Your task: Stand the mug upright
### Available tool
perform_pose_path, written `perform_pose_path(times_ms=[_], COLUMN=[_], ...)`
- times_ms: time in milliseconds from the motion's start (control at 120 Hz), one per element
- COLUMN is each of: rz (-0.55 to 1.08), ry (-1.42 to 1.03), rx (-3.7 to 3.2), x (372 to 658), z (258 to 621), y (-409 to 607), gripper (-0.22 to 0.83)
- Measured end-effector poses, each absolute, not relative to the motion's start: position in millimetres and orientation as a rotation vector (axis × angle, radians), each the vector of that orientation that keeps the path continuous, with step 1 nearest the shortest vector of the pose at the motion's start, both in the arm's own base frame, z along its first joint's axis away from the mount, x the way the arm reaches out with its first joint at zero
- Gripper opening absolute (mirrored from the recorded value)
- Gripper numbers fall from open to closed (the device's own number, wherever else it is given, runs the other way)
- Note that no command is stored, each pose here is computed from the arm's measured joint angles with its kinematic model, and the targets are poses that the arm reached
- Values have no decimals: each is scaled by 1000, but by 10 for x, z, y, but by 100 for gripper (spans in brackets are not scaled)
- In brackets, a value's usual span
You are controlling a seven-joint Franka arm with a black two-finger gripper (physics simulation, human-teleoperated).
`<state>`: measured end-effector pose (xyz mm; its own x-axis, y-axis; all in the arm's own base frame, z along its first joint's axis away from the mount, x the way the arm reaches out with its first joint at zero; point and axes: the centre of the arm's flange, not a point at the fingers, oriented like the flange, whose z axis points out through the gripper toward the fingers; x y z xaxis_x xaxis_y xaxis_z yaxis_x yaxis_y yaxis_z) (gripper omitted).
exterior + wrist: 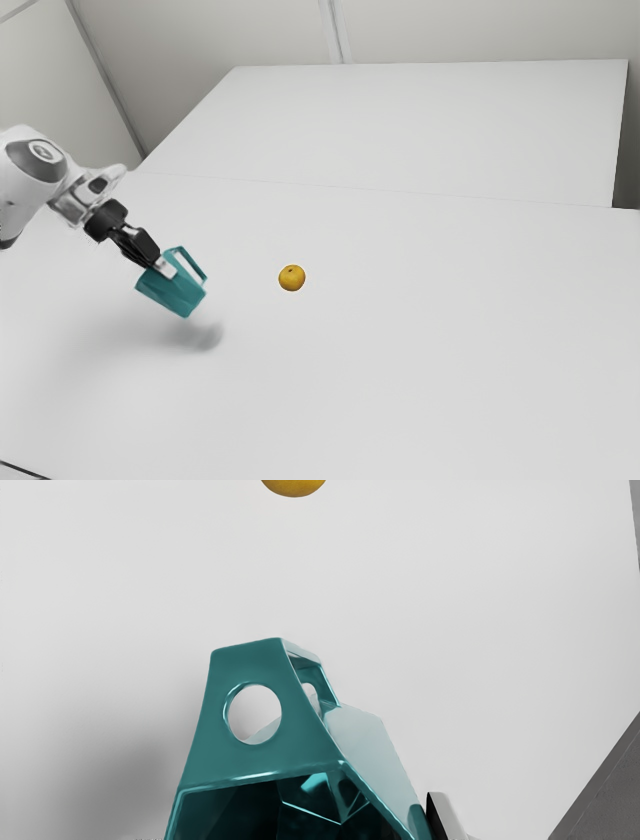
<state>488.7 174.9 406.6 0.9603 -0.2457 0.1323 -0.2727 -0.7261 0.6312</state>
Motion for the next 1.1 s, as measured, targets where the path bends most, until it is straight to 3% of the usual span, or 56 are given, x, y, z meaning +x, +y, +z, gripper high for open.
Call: perform_pose_path(times_ms=[217, 492, 758, 900, 1050, 1100], rz=[-86, -120, -83, -92, -65, -52], ry=[-565, -689, -520, -444, -369, -347], rx=[2676, 2955, 3065, 3084, 3103, 3107], x=[5252, 5597, 5721, 5672, 5664, 5669], z=[4288, 4426, 4017, 3684, 3571, 3569], y=[1217, 638, 553, 482, 458, 453], gripper=[-16, -17, -17, -17, -17, -11])
